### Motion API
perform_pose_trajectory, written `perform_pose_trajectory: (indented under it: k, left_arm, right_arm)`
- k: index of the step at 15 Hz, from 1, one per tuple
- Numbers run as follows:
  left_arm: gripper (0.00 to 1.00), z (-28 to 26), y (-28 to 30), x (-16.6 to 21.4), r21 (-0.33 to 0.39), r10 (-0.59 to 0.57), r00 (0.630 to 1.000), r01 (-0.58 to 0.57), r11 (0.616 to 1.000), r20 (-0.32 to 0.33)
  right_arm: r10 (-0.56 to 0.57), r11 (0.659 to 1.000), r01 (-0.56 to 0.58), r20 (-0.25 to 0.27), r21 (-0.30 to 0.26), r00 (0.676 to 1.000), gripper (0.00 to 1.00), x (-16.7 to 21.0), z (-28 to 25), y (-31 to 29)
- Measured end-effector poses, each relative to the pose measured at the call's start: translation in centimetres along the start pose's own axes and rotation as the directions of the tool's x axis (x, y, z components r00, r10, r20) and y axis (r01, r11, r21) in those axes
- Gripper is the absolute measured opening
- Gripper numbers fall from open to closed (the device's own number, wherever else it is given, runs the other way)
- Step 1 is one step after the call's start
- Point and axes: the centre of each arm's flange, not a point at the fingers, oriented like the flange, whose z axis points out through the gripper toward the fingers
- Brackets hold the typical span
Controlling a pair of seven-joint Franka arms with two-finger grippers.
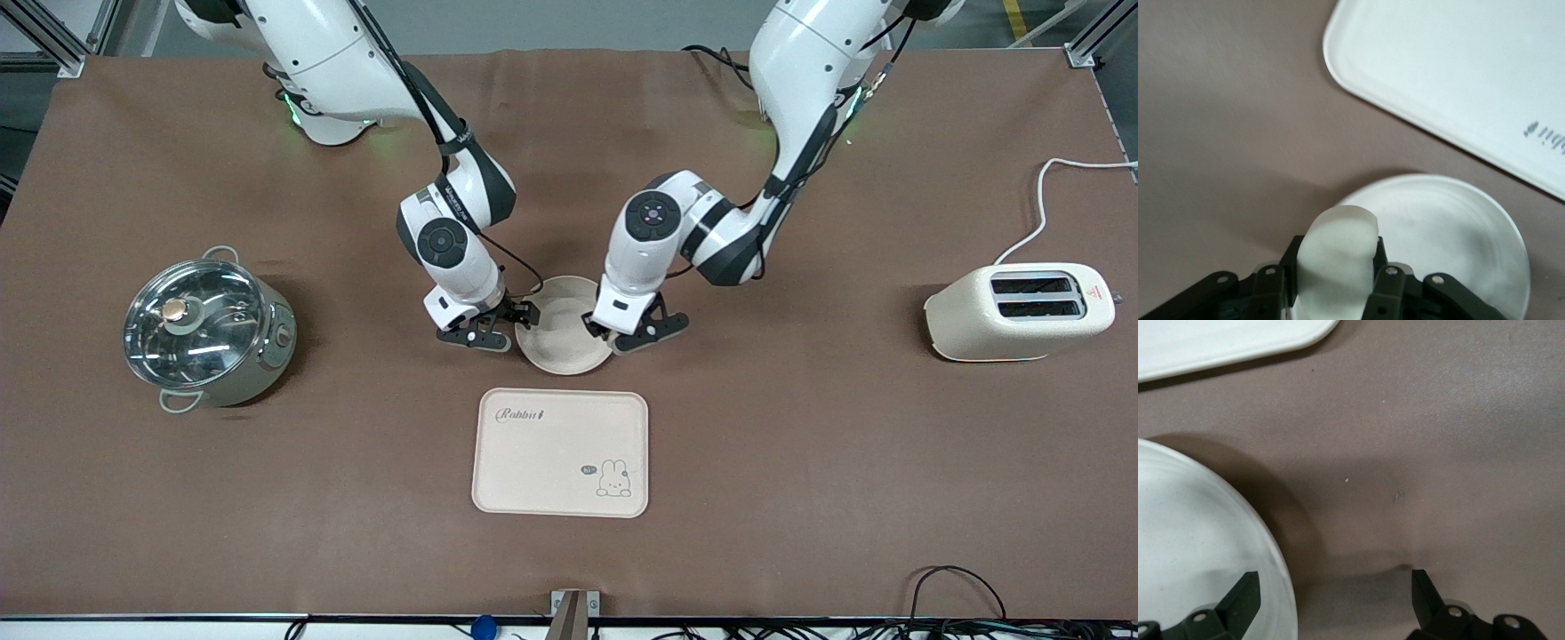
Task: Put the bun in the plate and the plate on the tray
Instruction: 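Carry the cream bun with the left gripper over the white plate, then lower the bun onto the plate and open the left gripper, then lift the plate with the right gripper toward the tray while the left gripper withdraws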
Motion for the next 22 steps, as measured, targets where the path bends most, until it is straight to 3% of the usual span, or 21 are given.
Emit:
perform_pose_trajectory:
  k: [6,9,12,15,16,18,22]
  left_arm:
    - [0.50,3.0,3.0,-3.1,-0.004,-0.062,0.998,0.062,0.998,0.022]
    - [0.74,3.2,3.0,-2.9,-0.004,-0.065,0.998,0.065,0.998,0.021]
    - [1.00,2.3,3.3,-2.0,-0.001,-0.074,0.997,0.074,0.997,0.012]
    - [1.00,-2.8,3.5,2.2,0.033,-0.098,0.995,0.099,0.995,-0.015]
    - [1.00,-5.7,3.1,4.4,0.045,-0.094,0.995,0.095,0.994,-0.026]
    - [1.00,-11.8,1.2,9.6,0.055,-0.062,0.997,0.065,0.996,-0.051]
    - [1.00,-21.4,-5.6,17.9,0.078,0.030,0.996,-0.023,0.997,-0.088]
  right_arm:
    - [0.000,1.000,0.000,-0.002,0.002,1.000,1.00,0.0,0.0,0.0]
    - [0.001,1.000,-0.001,-0.002,0.002,1.000,0.98,0.0,0.0,-0.1]
    - [-0.001,1.000,0.001,-0.003,0.004,1.000,0.71,-0.1,-0.1,-0.2]
    - [0.000,1.000,0.000,-0.008,0.014,1.000,0.43,-0.1,-0.3,-0.7]
    - [0.001,1.000,-0.001,-0.009,0.014,1.000,0.29,-0.1,-0.4,-0.7]
    - [0.002,1.000,-0.002,-0.011,0.017,1.000,0.11,-0.1,-0.7,-0.8]
    - [0.008,1.000,-0.008,-0.014,0.023,1.000,0.09,-0.1,-1.3,-1.1]
